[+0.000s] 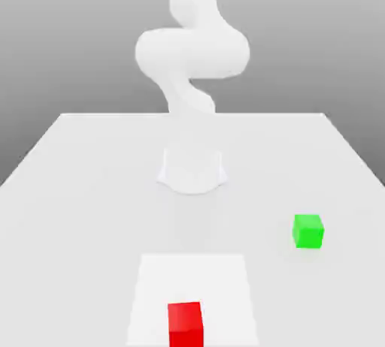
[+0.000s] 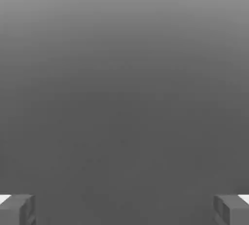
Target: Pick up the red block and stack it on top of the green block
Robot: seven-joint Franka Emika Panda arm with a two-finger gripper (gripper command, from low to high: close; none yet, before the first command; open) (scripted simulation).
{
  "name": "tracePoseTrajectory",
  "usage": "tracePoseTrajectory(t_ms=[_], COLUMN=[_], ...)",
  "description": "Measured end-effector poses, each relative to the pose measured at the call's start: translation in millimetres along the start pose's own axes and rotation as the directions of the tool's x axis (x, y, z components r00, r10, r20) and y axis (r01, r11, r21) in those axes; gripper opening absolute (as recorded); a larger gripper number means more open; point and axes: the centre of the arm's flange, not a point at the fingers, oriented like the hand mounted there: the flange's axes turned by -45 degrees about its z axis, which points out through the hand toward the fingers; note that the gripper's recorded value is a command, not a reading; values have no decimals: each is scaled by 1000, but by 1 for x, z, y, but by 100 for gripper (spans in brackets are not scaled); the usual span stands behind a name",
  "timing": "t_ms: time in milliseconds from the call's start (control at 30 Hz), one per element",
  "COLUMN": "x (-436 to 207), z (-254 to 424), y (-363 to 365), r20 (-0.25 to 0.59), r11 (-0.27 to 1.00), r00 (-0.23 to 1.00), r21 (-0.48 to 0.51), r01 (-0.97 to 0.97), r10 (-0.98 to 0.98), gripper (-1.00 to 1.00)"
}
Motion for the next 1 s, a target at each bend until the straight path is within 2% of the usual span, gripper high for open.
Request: tracePoseTrajectory(t_ms=[367,767,867,1000], x=[-47,-187,-227,-265], z=[210,388,421,461], y=[5,11,13,14], r20=[308,604,654,663], r11=[999,996,996,995], r00=[950,793,750,742], r21=[26,50,55,56], r01=[34,68,75,77], r10=[-40,-84,-93,-95], gripper=[0,0,0,0])
